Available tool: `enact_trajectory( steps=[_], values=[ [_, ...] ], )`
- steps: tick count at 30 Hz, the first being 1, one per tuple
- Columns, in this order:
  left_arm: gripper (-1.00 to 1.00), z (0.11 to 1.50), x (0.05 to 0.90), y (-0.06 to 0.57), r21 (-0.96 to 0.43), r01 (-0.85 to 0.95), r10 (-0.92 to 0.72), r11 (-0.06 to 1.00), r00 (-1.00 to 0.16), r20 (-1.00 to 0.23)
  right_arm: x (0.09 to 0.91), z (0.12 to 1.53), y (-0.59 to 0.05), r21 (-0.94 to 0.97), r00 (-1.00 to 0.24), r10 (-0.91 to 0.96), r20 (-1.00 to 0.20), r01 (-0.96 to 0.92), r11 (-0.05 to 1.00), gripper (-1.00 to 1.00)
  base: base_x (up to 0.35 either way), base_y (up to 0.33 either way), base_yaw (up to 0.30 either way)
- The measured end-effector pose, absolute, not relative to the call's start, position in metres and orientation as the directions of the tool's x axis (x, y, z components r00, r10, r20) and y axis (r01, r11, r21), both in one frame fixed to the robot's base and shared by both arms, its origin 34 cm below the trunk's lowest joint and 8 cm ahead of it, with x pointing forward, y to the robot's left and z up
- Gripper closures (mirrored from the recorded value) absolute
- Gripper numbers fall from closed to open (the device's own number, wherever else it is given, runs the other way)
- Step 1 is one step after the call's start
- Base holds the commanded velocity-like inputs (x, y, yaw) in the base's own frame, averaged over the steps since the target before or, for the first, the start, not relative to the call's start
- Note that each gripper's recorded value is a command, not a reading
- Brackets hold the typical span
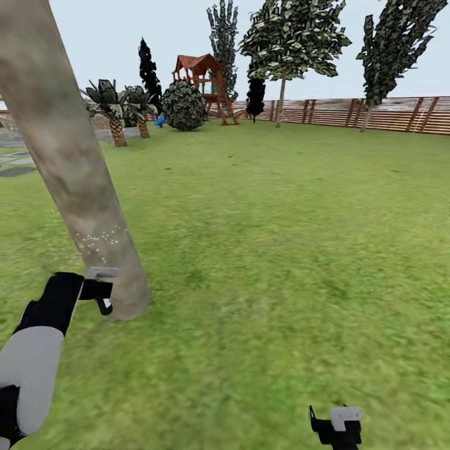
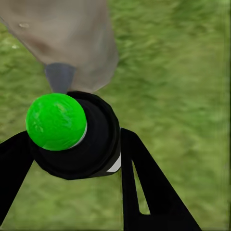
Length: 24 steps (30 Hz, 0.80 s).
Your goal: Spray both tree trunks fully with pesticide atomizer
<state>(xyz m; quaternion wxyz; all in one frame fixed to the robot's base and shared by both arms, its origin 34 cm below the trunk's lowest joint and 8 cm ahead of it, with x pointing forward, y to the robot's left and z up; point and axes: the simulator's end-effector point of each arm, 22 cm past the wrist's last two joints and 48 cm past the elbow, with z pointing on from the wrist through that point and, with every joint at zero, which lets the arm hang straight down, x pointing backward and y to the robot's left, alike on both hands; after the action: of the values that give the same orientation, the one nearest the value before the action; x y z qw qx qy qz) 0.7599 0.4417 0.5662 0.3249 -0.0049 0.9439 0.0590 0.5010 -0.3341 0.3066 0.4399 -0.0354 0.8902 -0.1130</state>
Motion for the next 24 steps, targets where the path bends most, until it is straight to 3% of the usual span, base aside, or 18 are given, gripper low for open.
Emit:
enact_trajectory(
  steps=[4, 10, 13, 18, 24],
  values=[
    [1.0, 0.566, 0.759, 0.453, 0.148, -0.09, 0.02, 0.985, -0.788, -0.616, 0.501, 0.307, -0.334, -0.232, -0.61, -0.163, -0.775, 0.036, 0.972, -1.0, 0.0, -0.273, 0.002],
    [1.0, 0.582, 0.749, 0.519, 0.149, -0.204, -0.049, 0.968, -0.731, -0.681, 0.501, 0.307, -0.334, -0.232, -0.611, -0.163, -0.775, 0.036, 0.972, -1.0, 0.044, -0.273, 0.0],
    [1.0, 0.565, 0.739, 0.516, 0.147, -0.199, -0.052, 0.969, -0.745, -0.665, 0.501, 0.306, -0.334, -0.233, -0.611, -0.163, -0.775, 0.036, 0.972, -1.0, 0.089, -0.273, 0.026],
    [1.0, 0.552, 0.747, 0.472, 0.094, -0.162, -0.058, 0.982, -0.743, -0.667, 0.501, 0.307, -0.334, -0.233, -0.611, -0.162, -0.775, 0.037, 0.972, -1.0, 0.124, -0.203, 0.244],
    [1.0, 0.541, 0.724, 0.507, 0.135, -0.194, -0.063, 0.972, -0.763, -0.644, 0.501, 0.307, -0.334, -0.232, -0.611, -0.162, -0.775, 0.036, 0.972, -1.0, 0.007, -0.01, 0.277]
  ],
)
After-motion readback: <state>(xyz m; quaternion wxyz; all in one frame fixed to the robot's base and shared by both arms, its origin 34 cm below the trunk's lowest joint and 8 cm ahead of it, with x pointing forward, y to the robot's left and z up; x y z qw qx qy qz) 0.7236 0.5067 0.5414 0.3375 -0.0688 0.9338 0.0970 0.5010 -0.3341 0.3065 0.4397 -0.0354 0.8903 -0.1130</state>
